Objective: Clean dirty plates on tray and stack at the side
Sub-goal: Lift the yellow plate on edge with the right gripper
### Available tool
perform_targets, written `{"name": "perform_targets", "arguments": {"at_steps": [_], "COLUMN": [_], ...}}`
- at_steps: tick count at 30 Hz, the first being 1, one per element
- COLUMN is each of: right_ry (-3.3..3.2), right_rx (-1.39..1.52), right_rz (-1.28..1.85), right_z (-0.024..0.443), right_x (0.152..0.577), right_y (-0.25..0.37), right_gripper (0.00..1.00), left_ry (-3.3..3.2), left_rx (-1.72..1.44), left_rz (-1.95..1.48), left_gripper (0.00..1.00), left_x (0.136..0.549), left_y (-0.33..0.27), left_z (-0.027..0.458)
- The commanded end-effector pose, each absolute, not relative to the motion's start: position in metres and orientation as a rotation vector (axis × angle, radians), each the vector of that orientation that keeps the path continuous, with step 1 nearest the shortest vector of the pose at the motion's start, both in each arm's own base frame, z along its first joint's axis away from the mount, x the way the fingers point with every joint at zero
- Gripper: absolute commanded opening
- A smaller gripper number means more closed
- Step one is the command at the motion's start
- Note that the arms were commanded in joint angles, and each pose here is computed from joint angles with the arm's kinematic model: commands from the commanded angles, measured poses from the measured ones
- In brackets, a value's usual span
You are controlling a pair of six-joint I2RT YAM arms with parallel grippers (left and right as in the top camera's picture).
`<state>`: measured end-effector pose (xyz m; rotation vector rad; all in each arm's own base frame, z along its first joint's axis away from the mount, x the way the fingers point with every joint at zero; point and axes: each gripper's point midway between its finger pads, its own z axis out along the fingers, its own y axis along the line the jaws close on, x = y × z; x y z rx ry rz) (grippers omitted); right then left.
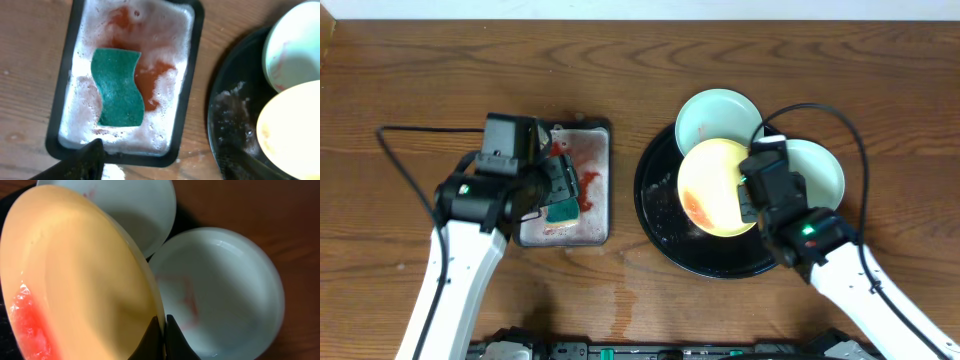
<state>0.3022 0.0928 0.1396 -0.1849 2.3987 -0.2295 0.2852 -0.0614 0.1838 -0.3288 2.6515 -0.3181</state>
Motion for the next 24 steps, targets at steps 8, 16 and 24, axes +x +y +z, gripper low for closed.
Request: {"name": "perform_targets", "arguments": {"at_steps": [8, 16, 24], "right_ry": [2.050, 1.890, 1.821], "right_rx": [-0.363, -0.497, -0.563], "right_rz": [-0.655, -0.744, -0.773], "right_z": [0.197, 0.220, 0.228], "right_x": [0.291, 0.270, 0.259], "right_y": [0.110, 0.139, 0.152], "right_gripper": [0.01, 0.01, 0.01], "left_ry": [2.616, 2.617, 2.617], "left_rx": [-0.314, -0.314, -0.314], "left_rz": [-0.328, -0.328, -0.328], "left_gripper": [0.82, 0.82, 0.83], "left_x": [0.277, 0.277, 0.277], "left_y": [-0.060, -0.060, -0.060], "left_z": [0.196, 0.196, 0.196]}}
